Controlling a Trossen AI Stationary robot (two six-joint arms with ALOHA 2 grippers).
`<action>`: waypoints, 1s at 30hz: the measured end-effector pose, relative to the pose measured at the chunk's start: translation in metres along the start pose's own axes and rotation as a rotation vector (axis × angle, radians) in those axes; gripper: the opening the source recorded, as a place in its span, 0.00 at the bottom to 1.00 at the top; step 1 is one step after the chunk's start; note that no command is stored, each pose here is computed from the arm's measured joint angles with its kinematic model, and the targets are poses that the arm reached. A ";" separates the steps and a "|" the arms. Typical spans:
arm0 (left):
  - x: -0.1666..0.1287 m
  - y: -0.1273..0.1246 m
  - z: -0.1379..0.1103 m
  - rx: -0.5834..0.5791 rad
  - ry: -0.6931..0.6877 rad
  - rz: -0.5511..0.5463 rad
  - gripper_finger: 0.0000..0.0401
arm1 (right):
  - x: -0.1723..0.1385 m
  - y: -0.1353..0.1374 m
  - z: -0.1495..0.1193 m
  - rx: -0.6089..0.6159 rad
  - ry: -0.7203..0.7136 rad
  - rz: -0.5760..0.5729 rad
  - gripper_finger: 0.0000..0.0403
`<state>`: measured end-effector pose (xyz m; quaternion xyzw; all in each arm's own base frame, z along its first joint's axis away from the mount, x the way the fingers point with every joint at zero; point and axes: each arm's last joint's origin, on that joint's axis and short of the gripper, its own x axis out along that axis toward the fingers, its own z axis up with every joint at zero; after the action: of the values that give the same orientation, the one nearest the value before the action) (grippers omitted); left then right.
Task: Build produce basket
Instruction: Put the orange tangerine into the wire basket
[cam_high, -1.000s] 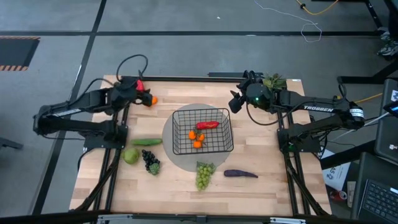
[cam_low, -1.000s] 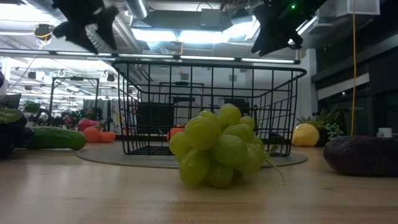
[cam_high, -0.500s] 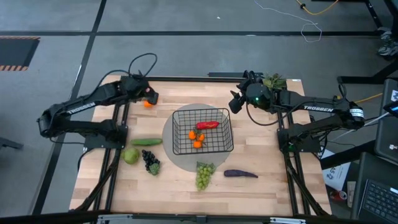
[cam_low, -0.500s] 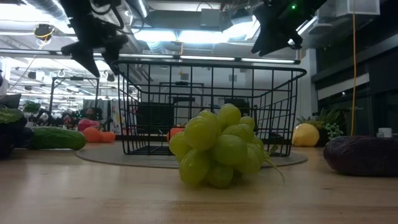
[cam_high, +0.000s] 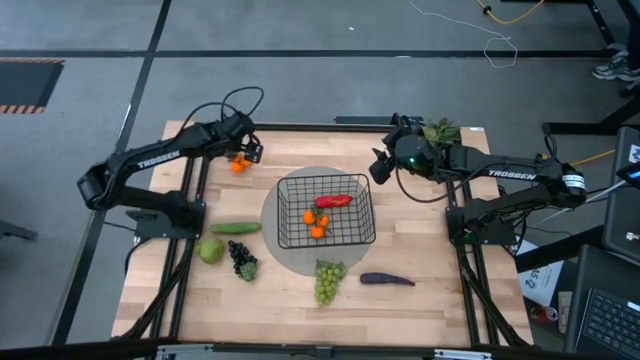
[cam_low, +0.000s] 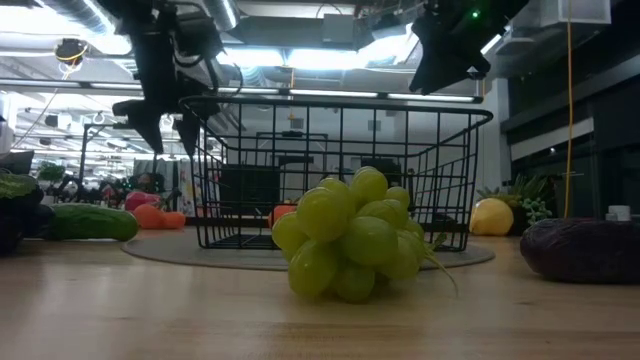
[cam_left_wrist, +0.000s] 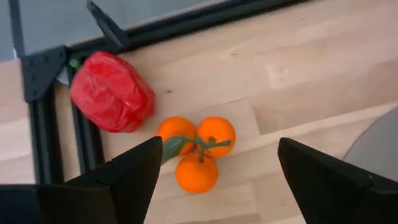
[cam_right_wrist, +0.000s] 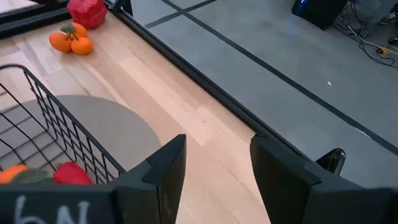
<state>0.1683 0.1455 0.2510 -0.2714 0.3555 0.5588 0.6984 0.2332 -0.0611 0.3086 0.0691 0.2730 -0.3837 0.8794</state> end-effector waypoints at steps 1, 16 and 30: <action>0.002 0.001 0.001 -0.008 0.008 -0.007 0.79 | 0.000 0.000 0.000 -0.001 0.001 0.000 0.44; 0.015 0.008 0.011 -0.103 0.019 -0.023 0.79 | 0.000 0.000 0.000 -0.001 0.002 -0.001 0.44; 0.051 -0.006 0.007 -0.069 0.114 0.014 0.79 | 0.000 0.000 0.000 -0.005 0.003 -0.001 0.44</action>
<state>0.1813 0.1795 0.2144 -0.3241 0.3770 0.5592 0.6634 0.2330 -0.0611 0.3083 0.0674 0.2751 -0.3836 0.8790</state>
